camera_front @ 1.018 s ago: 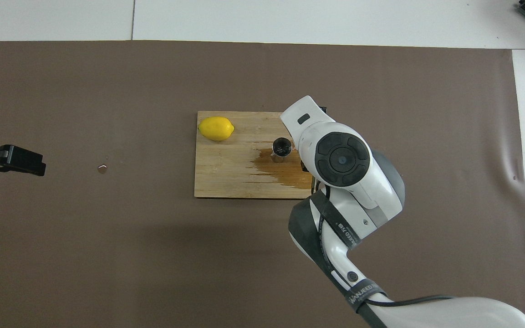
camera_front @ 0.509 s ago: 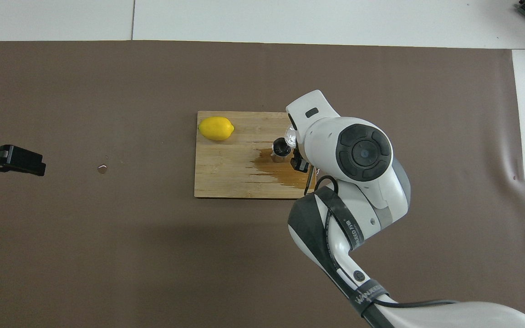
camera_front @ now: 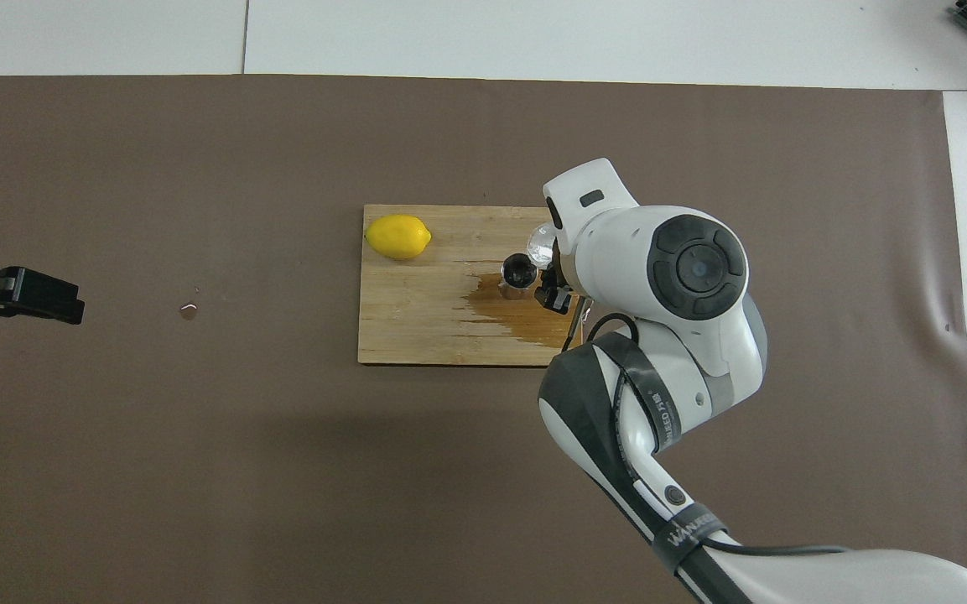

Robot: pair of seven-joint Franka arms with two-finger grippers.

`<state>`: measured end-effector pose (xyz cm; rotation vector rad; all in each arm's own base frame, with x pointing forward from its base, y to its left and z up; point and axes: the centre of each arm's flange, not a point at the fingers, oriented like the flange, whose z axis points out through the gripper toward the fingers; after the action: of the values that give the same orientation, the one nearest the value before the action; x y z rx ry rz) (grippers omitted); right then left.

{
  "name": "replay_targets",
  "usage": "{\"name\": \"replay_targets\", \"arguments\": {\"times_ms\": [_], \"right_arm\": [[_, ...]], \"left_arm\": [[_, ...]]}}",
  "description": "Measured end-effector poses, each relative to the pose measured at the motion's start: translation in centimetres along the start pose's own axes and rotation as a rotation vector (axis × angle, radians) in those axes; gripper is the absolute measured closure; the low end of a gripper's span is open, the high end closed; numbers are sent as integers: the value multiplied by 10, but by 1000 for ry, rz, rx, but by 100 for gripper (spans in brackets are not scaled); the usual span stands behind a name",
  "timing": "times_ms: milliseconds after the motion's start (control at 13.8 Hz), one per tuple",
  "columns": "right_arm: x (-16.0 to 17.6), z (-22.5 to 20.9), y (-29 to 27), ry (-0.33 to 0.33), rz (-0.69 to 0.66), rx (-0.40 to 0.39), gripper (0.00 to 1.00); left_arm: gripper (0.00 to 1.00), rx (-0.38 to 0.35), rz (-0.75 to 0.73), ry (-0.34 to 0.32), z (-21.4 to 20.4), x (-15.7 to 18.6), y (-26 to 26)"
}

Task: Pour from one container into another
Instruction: 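Carry the white cup back and lower it to the table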

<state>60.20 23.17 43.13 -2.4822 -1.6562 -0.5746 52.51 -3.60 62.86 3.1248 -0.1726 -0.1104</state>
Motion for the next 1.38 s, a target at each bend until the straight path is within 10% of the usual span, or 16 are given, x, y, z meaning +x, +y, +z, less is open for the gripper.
{"name": "replay_targets", "arguments": {"times_ms": [1018,1381], "right_arm": [[-297,45,93,327,14,110,55],[-311,95,75,453,110,141,56]], "left_arm": [[0,0,0,0,0,0,0],[0,0,0,0,0,0,0]]}}
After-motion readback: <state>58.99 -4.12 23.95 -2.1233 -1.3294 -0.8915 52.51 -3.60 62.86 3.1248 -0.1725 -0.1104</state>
